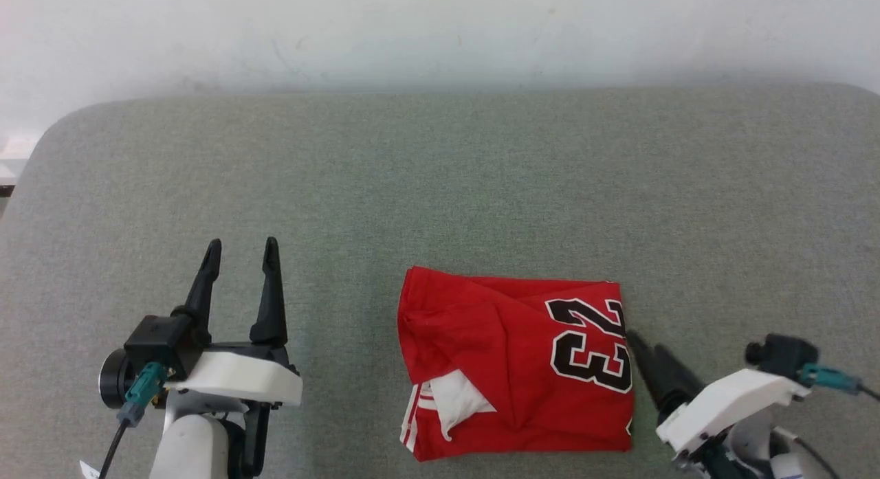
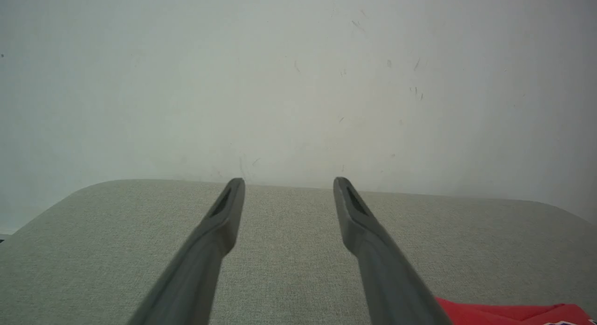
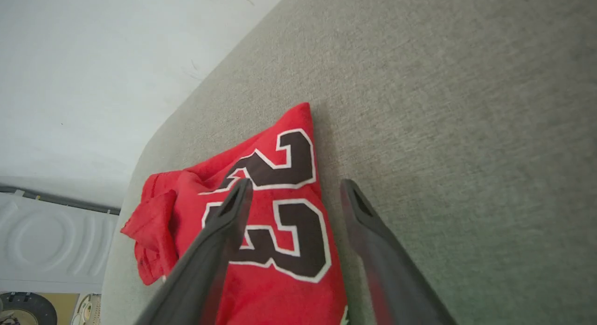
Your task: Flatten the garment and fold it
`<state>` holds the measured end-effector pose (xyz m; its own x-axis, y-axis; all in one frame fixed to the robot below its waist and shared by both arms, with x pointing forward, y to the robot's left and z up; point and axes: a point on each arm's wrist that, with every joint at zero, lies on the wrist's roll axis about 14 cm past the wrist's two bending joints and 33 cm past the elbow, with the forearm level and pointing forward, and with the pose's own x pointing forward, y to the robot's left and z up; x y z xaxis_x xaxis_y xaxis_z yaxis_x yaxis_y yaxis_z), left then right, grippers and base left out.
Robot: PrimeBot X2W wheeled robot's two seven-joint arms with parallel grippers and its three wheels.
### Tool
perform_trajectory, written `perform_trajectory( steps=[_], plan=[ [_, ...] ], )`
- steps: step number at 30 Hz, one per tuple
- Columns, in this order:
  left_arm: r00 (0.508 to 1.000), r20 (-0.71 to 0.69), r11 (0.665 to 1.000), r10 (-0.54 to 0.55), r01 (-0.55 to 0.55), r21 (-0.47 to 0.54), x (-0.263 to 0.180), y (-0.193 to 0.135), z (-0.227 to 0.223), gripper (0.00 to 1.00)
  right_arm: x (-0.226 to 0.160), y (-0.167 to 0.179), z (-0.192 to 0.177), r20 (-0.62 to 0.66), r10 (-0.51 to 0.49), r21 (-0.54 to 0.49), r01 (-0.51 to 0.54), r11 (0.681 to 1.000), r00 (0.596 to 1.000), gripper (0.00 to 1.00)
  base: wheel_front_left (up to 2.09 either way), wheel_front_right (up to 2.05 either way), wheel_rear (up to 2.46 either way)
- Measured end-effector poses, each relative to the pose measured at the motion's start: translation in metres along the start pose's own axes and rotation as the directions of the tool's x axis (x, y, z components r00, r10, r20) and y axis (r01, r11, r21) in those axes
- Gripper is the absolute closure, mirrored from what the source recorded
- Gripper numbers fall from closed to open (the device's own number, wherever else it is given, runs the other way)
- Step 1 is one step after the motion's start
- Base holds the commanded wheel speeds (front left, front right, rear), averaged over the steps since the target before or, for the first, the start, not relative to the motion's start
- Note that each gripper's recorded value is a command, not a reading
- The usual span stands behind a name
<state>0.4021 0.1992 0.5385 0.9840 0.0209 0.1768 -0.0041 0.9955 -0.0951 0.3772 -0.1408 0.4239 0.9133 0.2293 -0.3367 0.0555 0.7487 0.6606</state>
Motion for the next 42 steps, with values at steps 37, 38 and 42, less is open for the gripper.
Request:
perform_trajectory(
  steps=[37,38,42],
  plan=[
    [0.998,0.005,0.997,-0.065,0.065,-0.029,0.016,-0.030,-0.005,0.00,0.035,0.070,0.051,-0.105,-0.039,-0.887,-0.076,0.456,0.994,1.00,0.00,0.00,0.00],
    [0.997,0.004,0.997,-0.075,0.075,-0.033,0.018,-0.034,-0.006,0.00,0.033,0.065,0.058,-0.090,-0.055,-0.905,-0.059,0.422,0.994,1.00,0.00,0.00,0.00],
    [0.992,0.007,0.991,-0.123,0.123,-0.047,0.031,-0.053,-0.010,0.00,0.023,0.040,0.100,0.001,-0.120,-0.943,0.040,0.331,0.993,1.00,0.00,0.00,0.00]
  ],
)
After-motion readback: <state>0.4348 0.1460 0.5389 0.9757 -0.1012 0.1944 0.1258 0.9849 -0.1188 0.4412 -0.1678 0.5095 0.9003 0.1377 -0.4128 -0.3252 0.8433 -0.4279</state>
